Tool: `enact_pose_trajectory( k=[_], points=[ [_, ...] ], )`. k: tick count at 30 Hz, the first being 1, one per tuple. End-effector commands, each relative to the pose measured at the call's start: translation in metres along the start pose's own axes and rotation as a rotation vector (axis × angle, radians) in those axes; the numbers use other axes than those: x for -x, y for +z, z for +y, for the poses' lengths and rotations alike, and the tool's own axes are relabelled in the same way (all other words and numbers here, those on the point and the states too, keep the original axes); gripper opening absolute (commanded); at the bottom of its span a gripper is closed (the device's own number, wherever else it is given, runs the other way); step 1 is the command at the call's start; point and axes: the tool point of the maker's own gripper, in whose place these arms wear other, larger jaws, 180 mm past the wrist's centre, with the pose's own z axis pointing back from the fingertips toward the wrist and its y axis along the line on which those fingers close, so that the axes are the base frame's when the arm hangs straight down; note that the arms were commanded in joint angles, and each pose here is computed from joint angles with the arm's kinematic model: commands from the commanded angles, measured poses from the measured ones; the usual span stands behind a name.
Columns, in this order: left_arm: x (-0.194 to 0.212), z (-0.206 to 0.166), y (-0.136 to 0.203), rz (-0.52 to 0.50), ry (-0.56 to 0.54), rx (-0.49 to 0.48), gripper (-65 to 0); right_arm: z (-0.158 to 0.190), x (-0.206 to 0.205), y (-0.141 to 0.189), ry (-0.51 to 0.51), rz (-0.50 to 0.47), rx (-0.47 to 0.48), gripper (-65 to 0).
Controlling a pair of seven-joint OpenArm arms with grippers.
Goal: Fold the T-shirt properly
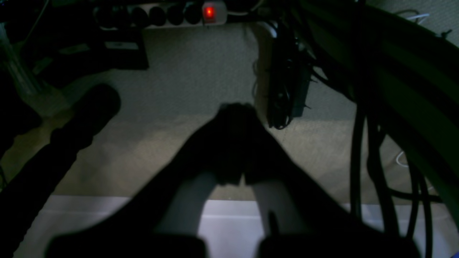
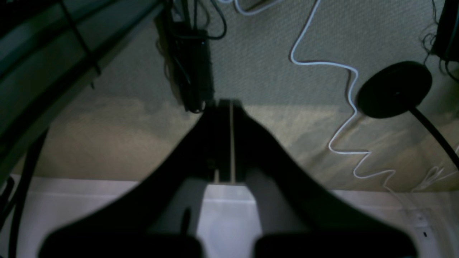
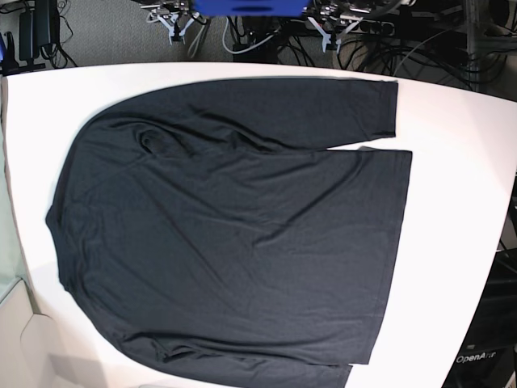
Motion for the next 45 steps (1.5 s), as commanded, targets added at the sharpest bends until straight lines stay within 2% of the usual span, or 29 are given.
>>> enact_pose_trajectory(
  k=[1, 30, 39, 45],
  points=[
    [0.001, -0.001, 0.000, 0.000, -0.001, 0.002, -65.0, 0.000, 0.001, 0.000, -0.011, 0.001, 0.009, -65.0],
    [0.002, 0.004, 0.000, 0.007, -0.008, -0.006, -65.0, -0.004, -0.002, 0.000, -0.008, -0.006, 0.015, -65.0],
    [0.016, 0.012, 0.001, 0.014, -0.009, -0.015, -65.0, -0.018, 0.002, 0.000, -0.019, -0.011, 0.037, -65.0],
    [0.008, 0.030, 0.002, -0.056, -0.012, -0.043, -65.0, -0.020, 0.020, 0.001, -0.016, -0.065, 0.043, -65.0]
  ],
)
